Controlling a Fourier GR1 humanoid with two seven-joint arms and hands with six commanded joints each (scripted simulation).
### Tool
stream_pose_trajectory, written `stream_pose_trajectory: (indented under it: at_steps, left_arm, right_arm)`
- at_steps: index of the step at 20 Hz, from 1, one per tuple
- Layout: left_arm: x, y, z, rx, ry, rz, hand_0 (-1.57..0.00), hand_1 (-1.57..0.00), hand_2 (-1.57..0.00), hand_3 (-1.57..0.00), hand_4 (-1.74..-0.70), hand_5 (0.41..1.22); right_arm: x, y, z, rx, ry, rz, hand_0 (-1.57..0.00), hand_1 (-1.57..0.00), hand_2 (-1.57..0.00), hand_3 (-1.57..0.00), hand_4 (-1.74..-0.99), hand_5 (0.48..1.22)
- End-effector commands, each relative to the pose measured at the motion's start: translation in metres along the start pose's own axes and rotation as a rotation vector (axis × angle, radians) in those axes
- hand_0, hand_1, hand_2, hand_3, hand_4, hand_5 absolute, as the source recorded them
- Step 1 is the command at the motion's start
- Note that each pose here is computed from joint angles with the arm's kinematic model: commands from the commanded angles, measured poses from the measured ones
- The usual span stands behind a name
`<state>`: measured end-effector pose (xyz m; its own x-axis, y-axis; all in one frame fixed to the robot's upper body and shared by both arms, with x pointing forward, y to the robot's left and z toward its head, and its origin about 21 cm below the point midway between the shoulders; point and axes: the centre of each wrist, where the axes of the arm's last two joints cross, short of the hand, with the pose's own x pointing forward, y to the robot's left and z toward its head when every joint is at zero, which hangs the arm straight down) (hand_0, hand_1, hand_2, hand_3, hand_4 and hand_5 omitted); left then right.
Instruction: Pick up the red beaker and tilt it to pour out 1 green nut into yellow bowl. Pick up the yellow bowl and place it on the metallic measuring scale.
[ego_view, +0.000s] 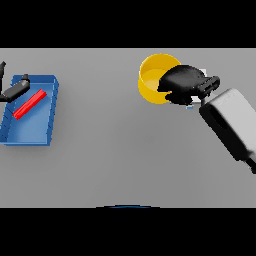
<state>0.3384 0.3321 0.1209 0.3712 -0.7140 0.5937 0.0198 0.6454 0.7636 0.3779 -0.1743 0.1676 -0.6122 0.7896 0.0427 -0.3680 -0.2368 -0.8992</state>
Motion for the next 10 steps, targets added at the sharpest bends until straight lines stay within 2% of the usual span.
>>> stream_pose_trajectory:
  at_steps: [1, 5, 10]
  left_arm:
    - [0.003, 0.000, 0.002, 0.003, 0.001, -0.009, 0.00, 0.00, 0.00, 0.00, -0.80, 0.737]
    - [0.005, 0.004, 0.008, -0.004, 0.020, -0.007, 0.00, 0.00, 0.00, 0.00, -0.81, 0.743]
    - [0.008, 0.003, 0.009, -0.007, 0.048, -0.009, 0.00, 0.00, 0.00, 0.00, -0.83, 0.773]
  right_arm:
    - [-0.006, -0.003, 0.000, -0.011, 0.014, -0.004, -1.57, -1.57, -1.57, -1.27, -1.719, 1.221]
    - [-0.043, 0.003, 0.004, -0.029, 0.100, -0.061, -1.57, -1.57, -1.57, -1.22, -1.720, 1.221]
    - [-0.077, 0.017, 0.002, -0.040, 0.190, -0.127, -1.57, -1.57, -1.57, -1.17, -1.720, 1.221]
